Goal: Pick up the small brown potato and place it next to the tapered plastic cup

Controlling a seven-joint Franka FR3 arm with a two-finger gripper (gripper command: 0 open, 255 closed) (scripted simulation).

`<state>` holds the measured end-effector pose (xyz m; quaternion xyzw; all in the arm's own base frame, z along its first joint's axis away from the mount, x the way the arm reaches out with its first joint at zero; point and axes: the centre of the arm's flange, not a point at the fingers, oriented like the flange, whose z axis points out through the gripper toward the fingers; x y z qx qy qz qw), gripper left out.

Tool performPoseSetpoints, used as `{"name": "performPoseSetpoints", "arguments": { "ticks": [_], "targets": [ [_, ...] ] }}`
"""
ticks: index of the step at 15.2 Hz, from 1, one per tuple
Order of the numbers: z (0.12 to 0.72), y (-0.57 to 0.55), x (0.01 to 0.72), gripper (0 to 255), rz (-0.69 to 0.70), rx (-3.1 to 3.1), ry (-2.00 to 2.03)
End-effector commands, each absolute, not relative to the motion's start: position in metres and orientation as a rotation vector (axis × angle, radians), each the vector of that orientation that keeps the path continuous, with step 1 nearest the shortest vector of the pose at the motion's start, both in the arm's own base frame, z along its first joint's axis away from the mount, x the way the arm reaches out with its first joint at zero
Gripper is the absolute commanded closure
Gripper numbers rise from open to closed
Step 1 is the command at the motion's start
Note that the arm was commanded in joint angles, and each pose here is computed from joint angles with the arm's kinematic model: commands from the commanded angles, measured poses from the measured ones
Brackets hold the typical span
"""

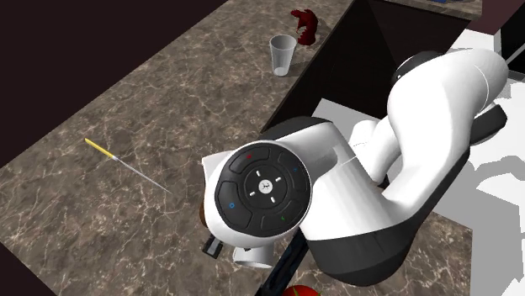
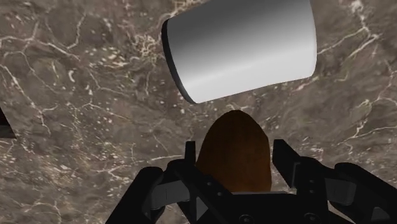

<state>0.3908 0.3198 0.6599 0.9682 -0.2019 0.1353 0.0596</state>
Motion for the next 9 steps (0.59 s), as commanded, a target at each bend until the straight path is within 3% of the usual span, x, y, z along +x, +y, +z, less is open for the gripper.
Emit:
{"name": "performPoseSetpoints", "arguments": {
  "ticks": [1,9],
  "targets": [
    [0.670,0.319,0.391,255,0.409,2.931,-0.611],
    [0.712,0.319,0.391,255,0.409,2.931,-0.611]
  ]
}}
